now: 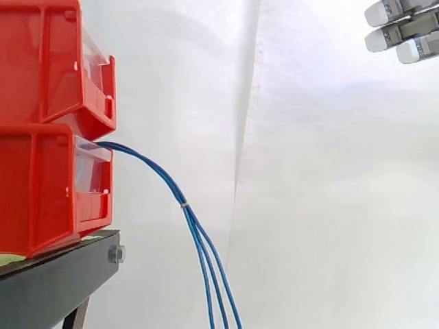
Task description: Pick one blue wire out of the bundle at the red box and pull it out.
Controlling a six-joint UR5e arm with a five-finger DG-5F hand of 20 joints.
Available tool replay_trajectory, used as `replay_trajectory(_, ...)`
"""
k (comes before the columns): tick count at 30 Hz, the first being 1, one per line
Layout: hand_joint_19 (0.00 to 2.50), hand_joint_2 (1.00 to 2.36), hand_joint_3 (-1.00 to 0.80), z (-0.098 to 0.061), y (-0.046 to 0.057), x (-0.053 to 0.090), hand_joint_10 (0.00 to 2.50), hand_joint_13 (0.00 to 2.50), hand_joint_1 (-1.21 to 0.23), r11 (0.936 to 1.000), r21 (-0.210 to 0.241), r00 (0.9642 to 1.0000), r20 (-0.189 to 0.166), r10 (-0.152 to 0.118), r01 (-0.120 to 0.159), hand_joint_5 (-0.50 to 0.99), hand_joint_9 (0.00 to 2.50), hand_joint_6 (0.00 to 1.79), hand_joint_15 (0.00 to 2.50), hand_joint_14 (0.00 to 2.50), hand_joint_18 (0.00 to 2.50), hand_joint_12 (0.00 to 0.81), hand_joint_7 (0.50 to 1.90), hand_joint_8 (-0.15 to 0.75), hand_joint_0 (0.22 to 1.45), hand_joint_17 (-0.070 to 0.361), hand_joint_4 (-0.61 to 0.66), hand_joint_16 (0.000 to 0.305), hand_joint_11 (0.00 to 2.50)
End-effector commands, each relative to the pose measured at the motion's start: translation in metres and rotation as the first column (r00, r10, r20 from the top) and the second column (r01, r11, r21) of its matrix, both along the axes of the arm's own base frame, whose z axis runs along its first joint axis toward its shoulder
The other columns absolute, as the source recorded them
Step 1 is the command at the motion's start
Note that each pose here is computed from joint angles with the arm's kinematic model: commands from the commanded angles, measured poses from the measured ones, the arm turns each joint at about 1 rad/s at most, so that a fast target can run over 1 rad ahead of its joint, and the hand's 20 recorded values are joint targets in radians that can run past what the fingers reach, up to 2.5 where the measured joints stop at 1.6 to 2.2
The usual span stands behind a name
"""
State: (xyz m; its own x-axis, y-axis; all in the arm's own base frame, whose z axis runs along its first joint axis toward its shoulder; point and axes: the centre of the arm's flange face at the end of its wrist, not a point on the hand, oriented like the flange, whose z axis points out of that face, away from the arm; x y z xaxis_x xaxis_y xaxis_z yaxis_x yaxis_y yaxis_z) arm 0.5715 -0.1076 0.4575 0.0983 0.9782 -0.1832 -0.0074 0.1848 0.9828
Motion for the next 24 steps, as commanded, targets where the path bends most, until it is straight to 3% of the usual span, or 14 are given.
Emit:
replay_trajectory(1, 0.21, 1.0, -0.5, -0.001, 0.001, 0.0, 0.0, 0.0, -0.37, 1.0, 0.0, 1.0, -0.003, 0.002, -0.002, -0.25, 0.24, 0.5, 0.09, 0.0, 0.0, 0.389, 0.64, 0.281, 0.45, 0.175, 0.16, 0.078, 0.0)
replay_trajectory(7, 0.2, 1.0, -0.5, 0.0, 0.003, 0.001, 0.0, 0.0, -0.37, 1.0, 0.0, 1.0, -0.001, 0.003, -0.003, -0.25, 0.24, 0.5, 0.09, 0.0, 0.0, 0.387, 0.64, 0.281, 0.45, 0.175, 0.16, 0.078, 0.0)
replay_trajectory(12, 0.2, 1.0, -0.5, -0.001, 0.003, 0.0, 0.0, 0.0, -0.42, 0.9999, -0.003, 0.9999, -0.008, -0.011, 0.011, -0.25, 0.24, 0.5, 0.09, 0.0, 0.0, 0.387, 0.66, 0.28, 0.45, 0.175, 0.17, 0.078, 0.0)
replay_trajectory(14, 0.2, 1.0, -0.5, -0.007, 0.003, 0.002, 0.0, 0.0, -0.48, 0.9998, -0.01, 0.9994, -0.031, -0.017, 0.017, -0.24, 0.24, 0.5, 0.08, 0.0, 0.0, 0.382, 0.68, 0.275, 0.46, 0.173, 0.17, 0.077, 0.0)
replay_trajectory(16, 0.21, 1.0, -0.5, -0.023, 0.004, 0.005, 0.0, 0.0, -0.52, 0.9997, -0.015, 0.9967, -0.078, -0.02, 0.019, -0.23, 0.25, 0.5, 0.09, 0.0, 0.0, 0.38, 0.7, 0.275, 0.46, 0.171, 0.18, 0.076, 0.0)
replay_trajectory(18, 0.21, 1.0, -0.5, -0.034, 0.004, 0.008, 0.0, 0.0, -0.56, 0.9997, -0.018, 0.9938, -0.11, -0.017, 0.015, -0.23, 0.25, 0.5, 0.09, 0.0, 0.0, 0.378, 0.72, 0.275, 0.47, 0.17, 0.18, 0.076, 0.0)
replay_trajectory(19, 0.21, 1.0, -0.5, -0.05, 0.004, 0.011, 0.0, 0.0, -0.59, 0.9997, -0.022, 0.9865, -0.163, -0.016, 0.013, -0.22, 0.25, 0.5, 0.09, 0.0, 0.0, 0.377, 0.73, 0.274, 0.47, 0.17, 0.19, 0.076, 0.0)
replay_trajectory(22, 0.21, 1.0, -0.5, -0.066, 0.007, 0.015, 0.0, 0.0, -0.65, 0.9996, -0.028, 0.9771, -0.212, -0.014, 0.008, -0.22, 0.27, 0.5, 0.09, 0.0, 0.0, 0.376, 0.75, 0.274, 0.47, 0.168, 0.19, 0.075, 0.0)
replay_trajectory(24, 0.21, 1.0, -0.5, -0.085, 0.009, 0.02, 0.0, 0.0, -0.67, 0.9995, -0.03, 0.9672, -0.254, -0.009, 0.001, -0.22, 0.28, 0.5, 0.09, 0.0, 0.0, 0.375, 0.76, 0.274, 0.48, 0.166, 0.19, 0.074, 0.0)
